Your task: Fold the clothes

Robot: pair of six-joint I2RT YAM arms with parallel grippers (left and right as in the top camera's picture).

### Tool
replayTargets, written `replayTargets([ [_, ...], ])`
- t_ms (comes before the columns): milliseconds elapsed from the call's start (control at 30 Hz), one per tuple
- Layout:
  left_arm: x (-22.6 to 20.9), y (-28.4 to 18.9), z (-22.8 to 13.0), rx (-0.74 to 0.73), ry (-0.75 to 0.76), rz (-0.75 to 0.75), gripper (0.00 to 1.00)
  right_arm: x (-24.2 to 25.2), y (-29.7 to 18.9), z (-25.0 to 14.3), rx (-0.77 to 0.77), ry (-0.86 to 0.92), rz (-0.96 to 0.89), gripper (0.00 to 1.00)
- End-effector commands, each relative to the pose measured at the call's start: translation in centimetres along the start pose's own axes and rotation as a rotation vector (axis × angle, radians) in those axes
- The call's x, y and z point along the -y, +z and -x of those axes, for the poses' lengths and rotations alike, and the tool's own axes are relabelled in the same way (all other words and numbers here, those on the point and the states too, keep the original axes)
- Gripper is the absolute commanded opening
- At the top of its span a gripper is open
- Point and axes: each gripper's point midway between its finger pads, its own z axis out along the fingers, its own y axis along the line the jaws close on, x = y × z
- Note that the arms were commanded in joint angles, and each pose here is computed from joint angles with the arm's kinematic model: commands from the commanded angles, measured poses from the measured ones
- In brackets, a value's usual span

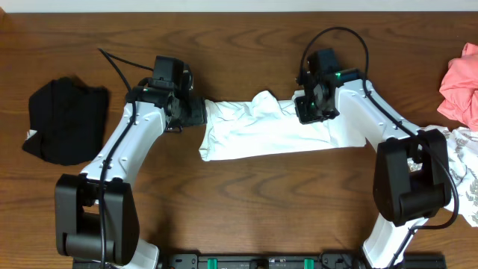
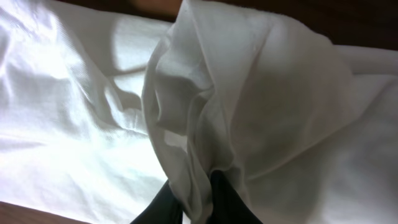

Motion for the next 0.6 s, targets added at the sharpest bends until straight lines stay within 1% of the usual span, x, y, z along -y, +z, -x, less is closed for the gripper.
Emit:
replayTargets([
  [0,-0.1,-0.1,0.4,0.011,0.001,0.01,0.63,-1.0,-0.6,0.3,0.024,0.009,0.027,0.12],
  [233,-0.1,-0.1,0.4,0.011,0.001,0.01,0.63,-1.1,-0.7,1.3,0.062,0.054,0.032,0.08],
  [333,-0.1,-0.1,0.4,0.01,0.001,0.01,0.63,-1.2,-0.7,1.5,0.07,0.061,0.035,0.14],
  [433,-0.1,-0.1,0.4,0.01,0.001,0.01,0.63,-1.4,-0.6,0.9,0.048,0.058,0.033,0.21],
  [500,-0.1,-0.1,0.4,0.01,0.001,0.01,0.63,-1.6,-0.6,0.7,0.039,0.054,0.038,0.27],
  [533,-0.1,-0.1,0.4,0.011,0.001,0.01,0.63,-2.0,-0.6,0.7,0.04,0.039,0.053,0.31],
  [567,-0.1,-0.1,0.4,0.011,0.001,0.01,0.63,-2.5,-0.7,0.8,0.045,0.016,0.083,0.32],
])
